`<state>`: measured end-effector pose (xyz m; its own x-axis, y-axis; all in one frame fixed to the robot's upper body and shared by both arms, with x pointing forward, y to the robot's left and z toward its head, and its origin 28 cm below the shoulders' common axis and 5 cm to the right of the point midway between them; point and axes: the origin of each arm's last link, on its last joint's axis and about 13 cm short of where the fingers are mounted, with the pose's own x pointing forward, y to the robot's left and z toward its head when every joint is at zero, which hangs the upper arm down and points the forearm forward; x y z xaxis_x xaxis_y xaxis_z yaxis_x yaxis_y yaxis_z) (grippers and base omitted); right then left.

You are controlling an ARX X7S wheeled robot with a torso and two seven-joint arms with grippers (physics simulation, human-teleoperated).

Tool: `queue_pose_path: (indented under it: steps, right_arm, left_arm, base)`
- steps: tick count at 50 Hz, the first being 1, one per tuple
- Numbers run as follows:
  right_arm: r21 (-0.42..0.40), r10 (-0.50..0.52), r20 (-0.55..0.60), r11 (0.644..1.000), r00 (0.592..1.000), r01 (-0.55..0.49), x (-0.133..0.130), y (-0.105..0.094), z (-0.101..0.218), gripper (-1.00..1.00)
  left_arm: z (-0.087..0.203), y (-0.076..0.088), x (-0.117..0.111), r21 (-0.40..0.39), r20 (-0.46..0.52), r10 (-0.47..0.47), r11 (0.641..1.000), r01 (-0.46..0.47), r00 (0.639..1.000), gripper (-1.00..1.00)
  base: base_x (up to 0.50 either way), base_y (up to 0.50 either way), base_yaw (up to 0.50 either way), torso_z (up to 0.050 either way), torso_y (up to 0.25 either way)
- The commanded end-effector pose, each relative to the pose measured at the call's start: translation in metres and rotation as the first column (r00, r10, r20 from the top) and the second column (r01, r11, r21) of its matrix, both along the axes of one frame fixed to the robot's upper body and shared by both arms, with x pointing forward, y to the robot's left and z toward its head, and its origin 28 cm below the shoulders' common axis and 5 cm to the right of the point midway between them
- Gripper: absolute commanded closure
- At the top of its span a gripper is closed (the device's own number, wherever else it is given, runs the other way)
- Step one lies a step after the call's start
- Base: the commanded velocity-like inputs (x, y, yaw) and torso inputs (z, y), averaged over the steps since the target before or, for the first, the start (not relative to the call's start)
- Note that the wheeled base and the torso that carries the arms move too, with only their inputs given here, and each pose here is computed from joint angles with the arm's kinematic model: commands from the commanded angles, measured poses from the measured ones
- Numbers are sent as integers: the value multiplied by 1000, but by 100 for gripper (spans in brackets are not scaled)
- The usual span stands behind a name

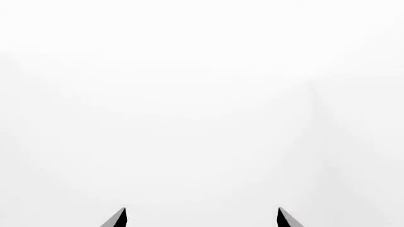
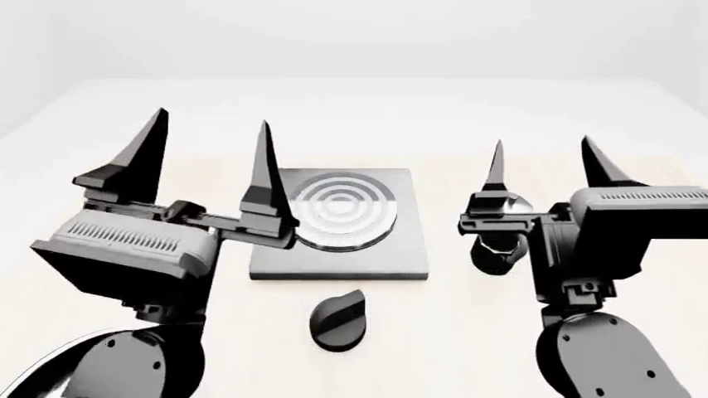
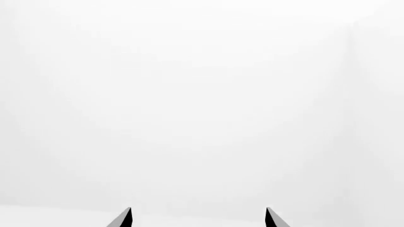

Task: Turn on the stove and put the moka pot on it.

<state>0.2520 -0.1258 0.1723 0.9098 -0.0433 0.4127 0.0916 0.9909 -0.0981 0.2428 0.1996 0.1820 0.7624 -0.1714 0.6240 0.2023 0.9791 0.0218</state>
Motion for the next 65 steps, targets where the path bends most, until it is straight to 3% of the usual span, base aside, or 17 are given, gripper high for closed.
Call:
queue_pose_path:
  steps: [1,12,31,50,52,65]
  right_arm:
    - [12,-42,-93,999,995,43,20,-16,-18,-100]
    - [36,-77,-222,996,972,87,29,-27,-59,-100]
    - [53,-81,-328,993,941,104,29,-29,-105,-100]
    - [61,-75,-407,992,910,109,32,-32,-130,-100]
    - [123,-41,-411,987,911,100,32,-32,-128,-100]
    - [84,-85,-433,987,898,134,36,-36,-143,-100]
  left_arm:
    - [12,10,-22,0,120,54,999,-54,991,-100]
    - [17,14,-30,-6,135,65,998,-64,989,-100]
    - [17,15,-31,-19,130,69,998,-67,989,-100]
    - [15,16,-31,-24,121,65,998,-62,991,-100]
    - [15,16,-30,-26,120,64,998,-62,991,-100]
    - [12,16,-30,-32,110,60,998,-57,992,-100]
  base:
    - [0,0,0,0,0]
    - [0,0,0,0,0]
    - [0,0,0,0,0]
    - [0,0,0,0,0]
    - [0,0,0,0,0]
    - [0,0,0,0,0]
